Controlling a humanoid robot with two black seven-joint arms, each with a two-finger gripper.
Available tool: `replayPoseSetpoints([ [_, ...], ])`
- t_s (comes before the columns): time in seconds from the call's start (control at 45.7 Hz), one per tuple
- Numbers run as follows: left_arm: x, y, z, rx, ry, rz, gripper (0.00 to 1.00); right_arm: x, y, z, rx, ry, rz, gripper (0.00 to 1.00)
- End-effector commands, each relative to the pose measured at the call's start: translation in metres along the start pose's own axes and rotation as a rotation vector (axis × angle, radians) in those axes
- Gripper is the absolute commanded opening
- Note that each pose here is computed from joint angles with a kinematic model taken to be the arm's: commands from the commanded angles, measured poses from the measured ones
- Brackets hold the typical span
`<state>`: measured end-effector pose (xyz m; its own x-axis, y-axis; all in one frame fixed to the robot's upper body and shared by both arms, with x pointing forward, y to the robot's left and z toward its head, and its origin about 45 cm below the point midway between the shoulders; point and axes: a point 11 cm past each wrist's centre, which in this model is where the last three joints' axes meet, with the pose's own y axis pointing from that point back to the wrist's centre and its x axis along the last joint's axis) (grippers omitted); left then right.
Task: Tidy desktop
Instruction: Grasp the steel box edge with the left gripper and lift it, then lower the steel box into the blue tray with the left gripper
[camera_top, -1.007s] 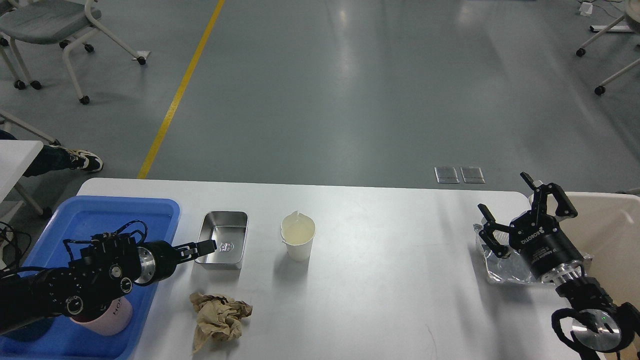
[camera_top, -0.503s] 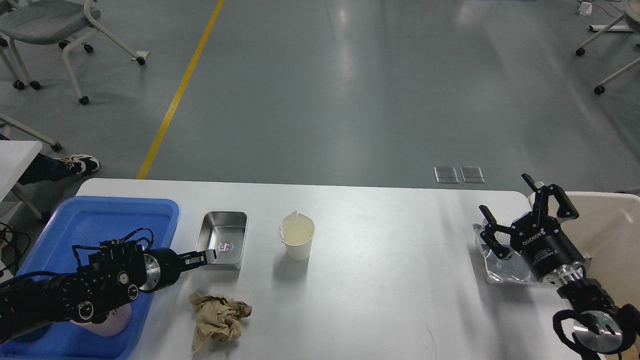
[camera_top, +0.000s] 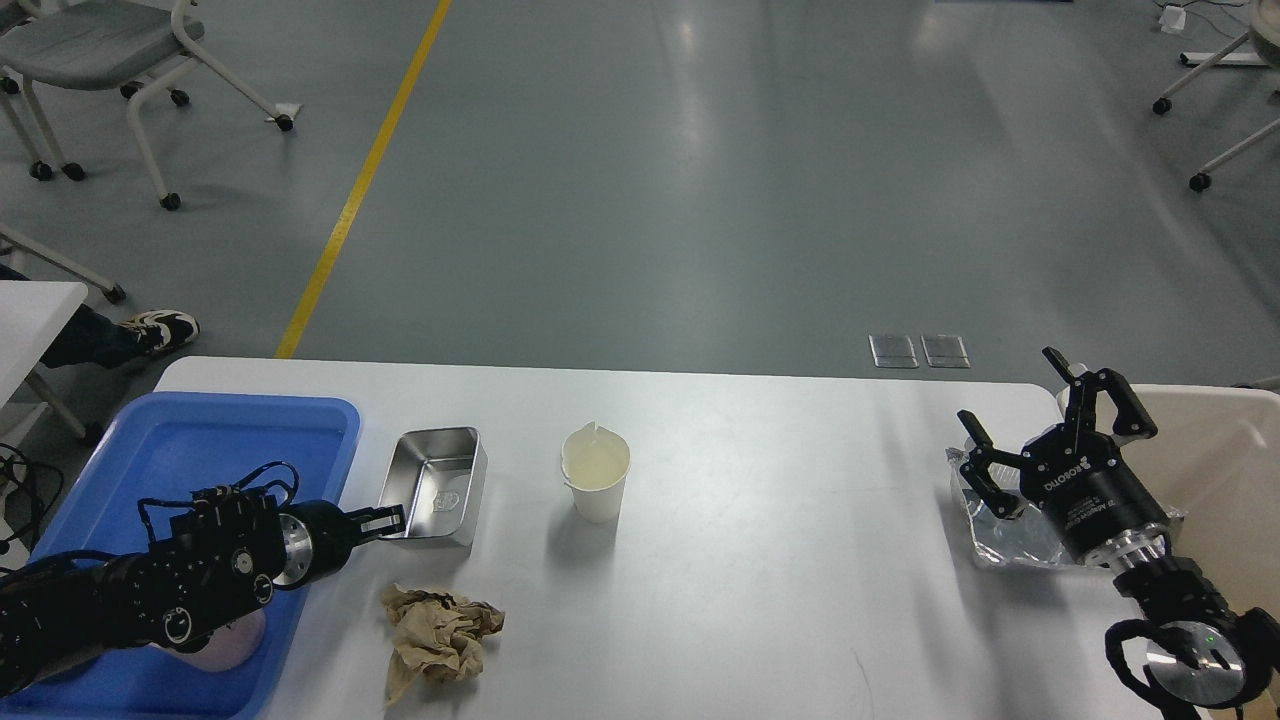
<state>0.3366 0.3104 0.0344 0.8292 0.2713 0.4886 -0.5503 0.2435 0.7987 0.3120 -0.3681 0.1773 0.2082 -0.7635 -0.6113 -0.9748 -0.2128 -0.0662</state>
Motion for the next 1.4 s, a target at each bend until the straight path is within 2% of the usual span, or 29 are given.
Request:
replayPoseSetpoints([
  [0.0, 0.000, 0.000, -0.002, 0.006, -0.005, 0.002, 0.00, -0.001, 0.000, 0.001, 0.000, -0.001, -0.002, 1.00],
  [0.219, 0.014, 0.000, 0.007, -0.014, 0.001, 0.026, 0.00, 0.000, 0.000, 0.000, 0.001, -0.002, 0.000, 1.00],
  [0.547, 0.058, 0.008, 0.033, -0.086, 0.013, 0.111, 0.00, -0.001, -0.001, 0.000, 0.001, -0.001, -0.003, 1.00],
  [0.722, 0.072, 0.019, 0.025, -0.079, 0.009, 0.129, 0.00, -0.001, -0.001, -0.001, 0.002, 0.001, -0.004, 1.00],
  [0.897, 0.103, 0.051, 0.005, -0.055, 0.007, 0.159, 0.00, -0.002, -0.002, -0.001, 0.001, 0.002, -0.007, 1.00],
  [1.094, 0.135, 0.111, -0.021, -0.036, 0.016, 0.225, 0.00, -0.004, -0.004, 0.001, -0.010, 0.023, -0.011, 1.00],
  [1.226, 0.139, 0.148, -0.044, -0.007, 0.035, 0.251, 0.00, -0.005, -0.005, 0.002, -0.010, 0.023, -0.013, 1.00],
  [1.379, 0.141, 0.175, -0.075, 0.062, 0.055, 0.274, 0.00, -0.005, -0.005, 0.003, -0.011, 0.021, -0.014, 1.00],
])
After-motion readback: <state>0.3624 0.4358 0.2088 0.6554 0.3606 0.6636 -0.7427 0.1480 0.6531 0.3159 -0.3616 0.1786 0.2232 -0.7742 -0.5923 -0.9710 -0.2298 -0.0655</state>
